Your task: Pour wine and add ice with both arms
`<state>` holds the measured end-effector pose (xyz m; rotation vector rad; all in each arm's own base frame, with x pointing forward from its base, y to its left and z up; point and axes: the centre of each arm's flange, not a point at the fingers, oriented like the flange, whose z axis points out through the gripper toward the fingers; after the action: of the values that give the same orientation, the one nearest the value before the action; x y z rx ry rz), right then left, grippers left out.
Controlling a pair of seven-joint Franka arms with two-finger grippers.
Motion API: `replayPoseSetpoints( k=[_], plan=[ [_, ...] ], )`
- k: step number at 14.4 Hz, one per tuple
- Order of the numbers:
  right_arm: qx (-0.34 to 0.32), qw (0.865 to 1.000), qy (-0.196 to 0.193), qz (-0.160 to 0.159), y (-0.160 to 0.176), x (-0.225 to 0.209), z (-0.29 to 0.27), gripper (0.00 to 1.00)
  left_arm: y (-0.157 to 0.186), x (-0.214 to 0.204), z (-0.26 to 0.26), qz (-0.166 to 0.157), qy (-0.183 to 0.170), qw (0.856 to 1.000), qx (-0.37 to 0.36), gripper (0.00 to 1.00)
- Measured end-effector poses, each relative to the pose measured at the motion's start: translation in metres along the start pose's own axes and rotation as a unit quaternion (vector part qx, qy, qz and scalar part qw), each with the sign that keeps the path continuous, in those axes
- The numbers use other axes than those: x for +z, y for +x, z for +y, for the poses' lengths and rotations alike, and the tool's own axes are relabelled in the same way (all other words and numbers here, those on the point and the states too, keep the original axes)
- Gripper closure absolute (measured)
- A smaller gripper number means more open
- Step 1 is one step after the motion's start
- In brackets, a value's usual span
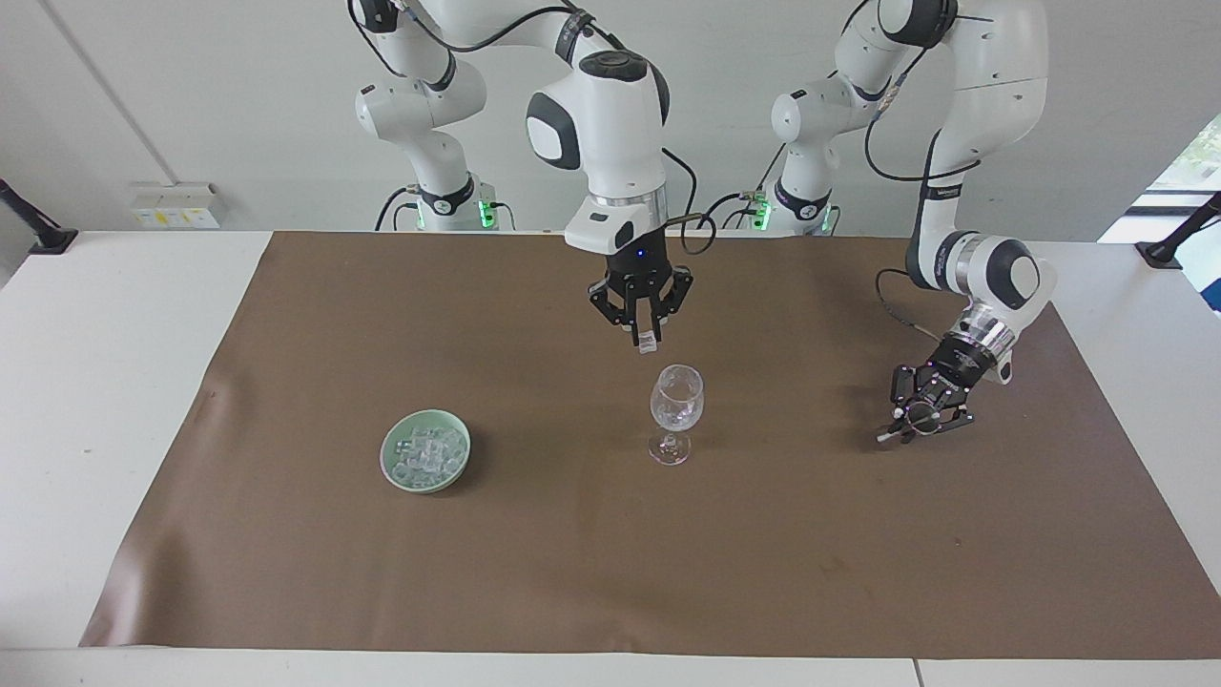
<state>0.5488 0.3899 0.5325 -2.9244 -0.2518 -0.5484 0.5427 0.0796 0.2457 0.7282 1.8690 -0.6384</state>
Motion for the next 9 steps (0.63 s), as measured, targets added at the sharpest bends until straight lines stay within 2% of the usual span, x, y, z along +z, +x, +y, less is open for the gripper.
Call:
replayPoseSetpoints(
  k=[4, 6, 9],
  plan=[
    [-0.005, 1.0, 0.005, 0.013, 0.01, -0.007, 0.003, 0.74, 0.002, 0.0, -0.001, -0.002, -0.002, 1.0, 0.005, 0.79],
    [-0.012, 1.0, 0.005, 0.015, 0.013, -0.007, 0.004, 0.74, 0.002, 0.0, -0.001, -0.002, -0.002, 1.0, 0.006, 0.63],
    [-0.018, 1.0, 0.004, 0.008, 0.013, 0.004, 0.004, 0.74, 0.002, 0.0, -0.001, -0.001, -0.003, 1.0, 0.007, 0.3]
  ],
)
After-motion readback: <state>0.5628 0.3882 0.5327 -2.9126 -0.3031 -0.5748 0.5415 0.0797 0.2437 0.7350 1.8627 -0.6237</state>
